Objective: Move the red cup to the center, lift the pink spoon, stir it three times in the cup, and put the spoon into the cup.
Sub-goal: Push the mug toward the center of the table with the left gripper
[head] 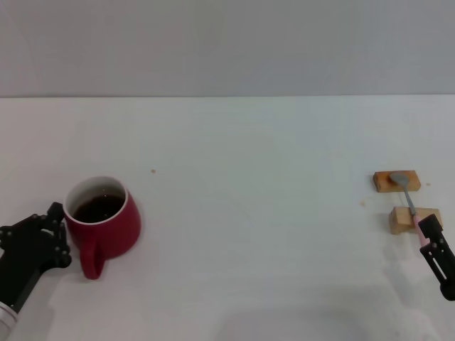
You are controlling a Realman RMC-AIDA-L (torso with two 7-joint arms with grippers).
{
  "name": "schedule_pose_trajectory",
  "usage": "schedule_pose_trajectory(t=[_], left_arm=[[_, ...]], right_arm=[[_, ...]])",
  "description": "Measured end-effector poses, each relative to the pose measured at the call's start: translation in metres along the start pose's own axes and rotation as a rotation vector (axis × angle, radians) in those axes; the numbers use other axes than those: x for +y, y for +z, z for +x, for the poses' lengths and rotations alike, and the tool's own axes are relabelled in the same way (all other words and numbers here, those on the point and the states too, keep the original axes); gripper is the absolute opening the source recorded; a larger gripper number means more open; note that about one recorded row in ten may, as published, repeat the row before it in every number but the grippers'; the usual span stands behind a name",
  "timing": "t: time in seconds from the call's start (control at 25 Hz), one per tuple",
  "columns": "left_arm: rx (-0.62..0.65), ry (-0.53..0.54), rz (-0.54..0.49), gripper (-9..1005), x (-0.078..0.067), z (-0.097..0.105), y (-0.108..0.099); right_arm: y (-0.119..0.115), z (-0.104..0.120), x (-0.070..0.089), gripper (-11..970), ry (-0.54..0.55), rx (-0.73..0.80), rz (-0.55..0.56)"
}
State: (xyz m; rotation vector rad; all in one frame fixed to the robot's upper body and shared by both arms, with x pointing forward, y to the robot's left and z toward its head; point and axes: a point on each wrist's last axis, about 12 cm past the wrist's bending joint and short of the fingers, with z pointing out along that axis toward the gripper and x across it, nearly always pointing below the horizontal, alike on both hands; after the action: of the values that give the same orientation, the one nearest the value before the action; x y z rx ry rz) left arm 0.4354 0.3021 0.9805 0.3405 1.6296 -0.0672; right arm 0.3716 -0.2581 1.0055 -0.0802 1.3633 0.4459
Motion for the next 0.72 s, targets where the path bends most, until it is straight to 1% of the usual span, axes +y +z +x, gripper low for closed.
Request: schedule_pose_trajectory(t=[0.24,0.32,0.4,0.56,0.6,0.72], left_arm=[[-0.016,-0.007,0.038,-1,-0.009,-0.003,0.004],[-0.016,-0.007,0.038,-1,-0.009,-0.003,0.004],[-0.026,-0.021,0.061,-1,-0.015,-0.004,0.005],[-0.028,-0.023,0.071,-1,-0.016,-0.005,0.006],[-0.031,-0.020,0.087,-1,-0.019,-0.005,0.007],[-0.029,-0.016,0.084,-1,-0.018,-0.005,0.008]], right_arm=[[0.002,0.000,0.001,751,0.005,-0.004,-0.009],[0.002,0.000,0.001,751,0.005,-0.005,-0.009],[0.003,0.000,0.001,751,0.005,-0.005,-0.010],[0.005,0.000,0.001,750,0.005,-0.008,-0.014],[0.005,0.000,0.001,750,0.004,-0.008,-0.015],[0.006,0.000,0.001,750,0.004,-0.008,-0.019]])
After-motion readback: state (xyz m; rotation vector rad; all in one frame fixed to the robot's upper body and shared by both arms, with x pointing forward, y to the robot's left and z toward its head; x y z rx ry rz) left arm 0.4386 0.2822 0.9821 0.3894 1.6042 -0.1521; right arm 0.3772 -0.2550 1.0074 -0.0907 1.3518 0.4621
